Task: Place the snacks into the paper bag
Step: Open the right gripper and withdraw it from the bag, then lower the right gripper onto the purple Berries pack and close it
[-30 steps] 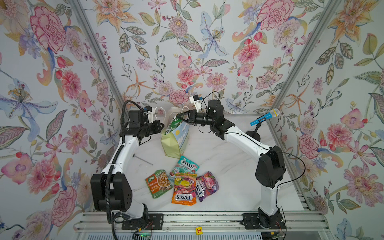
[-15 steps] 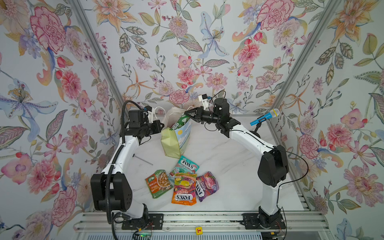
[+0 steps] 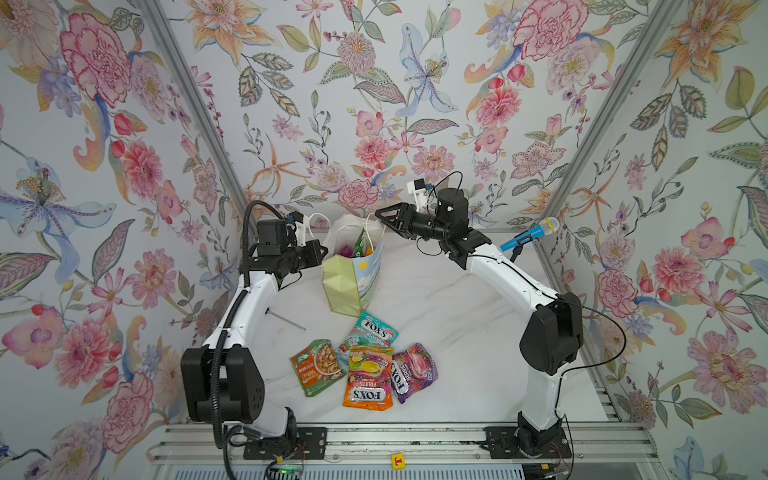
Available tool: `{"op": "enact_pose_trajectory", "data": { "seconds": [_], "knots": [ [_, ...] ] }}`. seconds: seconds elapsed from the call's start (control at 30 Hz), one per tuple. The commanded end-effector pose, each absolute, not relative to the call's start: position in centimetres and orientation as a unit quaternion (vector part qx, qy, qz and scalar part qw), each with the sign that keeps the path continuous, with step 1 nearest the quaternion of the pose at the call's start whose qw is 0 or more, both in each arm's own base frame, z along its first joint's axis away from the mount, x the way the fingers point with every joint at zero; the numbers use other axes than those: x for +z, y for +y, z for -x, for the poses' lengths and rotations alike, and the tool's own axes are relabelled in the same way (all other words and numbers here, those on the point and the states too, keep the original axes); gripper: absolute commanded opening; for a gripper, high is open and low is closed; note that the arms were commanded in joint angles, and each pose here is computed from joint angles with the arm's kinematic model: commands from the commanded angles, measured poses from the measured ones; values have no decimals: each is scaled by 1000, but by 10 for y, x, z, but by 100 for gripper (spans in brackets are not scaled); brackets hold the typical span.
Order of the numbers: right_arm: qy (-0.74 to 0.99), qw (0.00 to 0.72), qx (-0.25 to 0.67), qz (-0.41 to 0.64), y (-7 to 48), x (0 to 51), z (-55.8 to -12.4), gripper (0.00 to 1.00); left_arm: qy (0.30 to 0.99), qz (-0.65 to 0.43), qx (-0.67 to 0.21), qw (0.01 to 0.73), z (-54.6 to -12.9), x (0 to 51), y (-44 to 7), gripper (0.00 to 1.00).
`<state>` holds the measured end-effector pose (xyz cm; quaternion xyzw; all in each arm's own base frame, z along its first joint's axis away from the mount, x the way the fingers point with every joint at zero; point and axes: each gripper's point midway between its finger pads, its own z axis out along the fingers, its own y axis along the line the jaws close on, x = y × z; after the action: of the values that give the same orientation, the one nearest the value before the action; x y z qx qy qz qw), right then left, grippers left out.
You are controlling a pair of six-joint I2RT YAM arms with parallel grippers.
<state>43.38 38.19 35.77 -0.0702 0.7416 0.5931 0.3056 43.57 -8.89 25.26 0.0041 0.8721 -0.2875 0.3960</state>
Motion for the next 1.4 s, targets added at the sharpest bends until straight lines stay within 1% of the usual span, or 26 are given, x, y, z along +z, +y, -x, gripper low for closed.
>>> {"op": "enact_pose_trajectory", "data": {
  "seconds": [0.0, 0.13, 0.23, 0.37, 0.5, 0.6, 0.77, 0.93, 1.1, 1.37],
  "knots": [
    [745, 347, 564, 78, 361, 372, -416, 56, 875, -9, -282, 392, -430, 255, -89, 0],
    [778, 369, 504, 67, 331, 347, -399, 56, 875, -6, -280, 396, -429, 256, -86, 0],
    [812, 370, 448, 55, 306, 314, -381, 56, 874, -6, -281, 396, -429, 255, -86, 0],
    [866, 335, 370, 36, 274, 250, -350, 56, 871, -7, -282, 403, -428, 260, -86, 0],
    [898, 300, 321, 16, 247, 205, -312, 56, 871, -5, -280, 405, -428, 261, -84, 0],
    [907, 277, 318, -1, 236, 183, -285, 55, 871, -2, -279, 405, -428, 260, -84, 0],
    [922, 230, 313, -10, 235, 145, -239, 55, 870, 5, -281, 404, -427, 257, -83, 0],
    [931, 188, 313, -24, 236, 106, -210, 55, 871, 6, -279, 405, -425, 257, -83, 0],
    [941, 165, 295, -6, 242, 84, -199, 55, 871, 6, -280, 403, -425, 256, -83, 0],
    [945, 149, 290, -12, 246, 61, -197, 54, 870, 6, -280, 405, -424, 257, -83, 0]
  ]
}}
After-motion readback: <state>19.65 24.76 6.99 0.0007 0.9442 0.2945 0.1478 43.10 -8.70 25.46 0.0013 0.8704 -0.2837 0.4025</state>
